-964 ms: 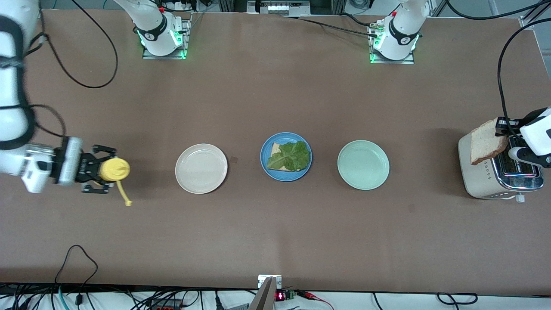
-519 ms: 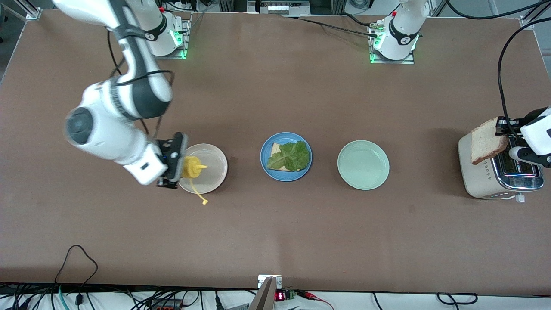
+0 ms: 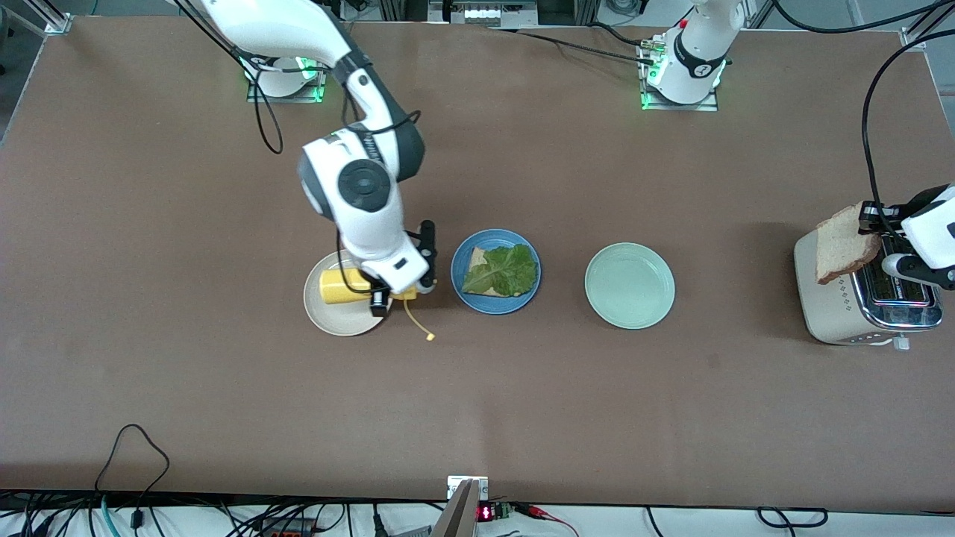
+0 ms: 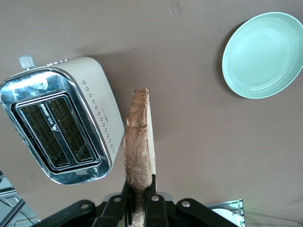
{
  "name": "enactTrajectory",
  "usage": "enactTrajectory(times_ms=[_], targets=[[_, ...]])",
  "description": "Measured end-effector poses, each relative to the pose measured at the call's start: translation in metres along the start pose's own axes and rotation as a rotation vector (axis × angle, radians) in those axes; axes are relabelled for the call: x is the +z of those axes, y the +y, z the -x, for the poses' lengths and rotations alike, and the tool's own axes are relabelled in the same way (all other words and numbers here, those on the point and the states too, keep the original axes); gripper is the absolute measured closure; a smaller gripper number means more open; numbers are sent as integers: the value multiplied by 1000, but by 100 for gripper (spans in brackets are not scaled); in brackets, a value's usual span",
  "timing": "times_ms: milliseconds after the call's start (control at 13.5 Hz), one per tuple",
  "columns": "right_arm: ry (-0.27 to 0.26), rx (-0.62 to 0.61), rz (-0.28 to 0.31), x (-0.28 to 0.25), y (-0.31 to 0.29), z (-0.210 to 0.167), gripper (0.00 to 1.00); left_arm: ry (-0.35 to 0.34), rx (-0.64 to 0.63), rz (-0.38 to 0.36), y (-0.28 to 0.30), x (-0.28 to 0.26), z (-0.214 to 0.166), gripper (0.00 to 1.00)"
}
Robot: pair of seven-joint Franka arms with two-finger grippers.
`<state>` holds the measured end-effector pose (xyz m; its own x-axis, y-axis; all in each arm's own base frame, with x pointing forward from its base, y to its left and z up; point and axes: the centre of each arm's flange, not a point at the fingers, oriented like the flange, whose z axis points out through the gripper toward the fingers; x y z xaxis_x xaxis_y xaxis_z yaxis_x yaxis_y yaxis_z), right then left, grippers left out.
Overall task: Make sandwich in blue plate with both arms
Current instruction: 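Lift the yellow bottle with the right gripper over the lettuce, then return the bottle with the right gripper while the left gripper lifts bread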
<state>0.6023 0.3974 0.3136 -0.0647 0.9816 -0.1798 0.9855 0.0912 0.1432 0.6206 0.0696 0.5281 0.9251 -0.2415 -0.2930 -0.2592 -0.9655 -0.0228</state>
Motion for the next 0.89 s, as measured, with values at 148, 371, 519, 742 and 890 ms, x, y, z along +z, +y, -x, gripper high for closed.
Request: enactTrajectory(times_ms=[148,371,519,742,890], targets=[[-33,-42,10,15,-4,-20,61,-1,0,0,0,0,0,88],[-75,-54,21,34,-19,-53,61,-2,0,1,0,0,0,88],[-86,-54,23,42,-36,-78,61,-3,0,1,0,0,0,88],[-94,-43,27,48,-55,-109,61,-16,3,4,3,1,1,88],[-121,-36,8,56,-64,-118,61,-21,6,5,5,1,1,88]])
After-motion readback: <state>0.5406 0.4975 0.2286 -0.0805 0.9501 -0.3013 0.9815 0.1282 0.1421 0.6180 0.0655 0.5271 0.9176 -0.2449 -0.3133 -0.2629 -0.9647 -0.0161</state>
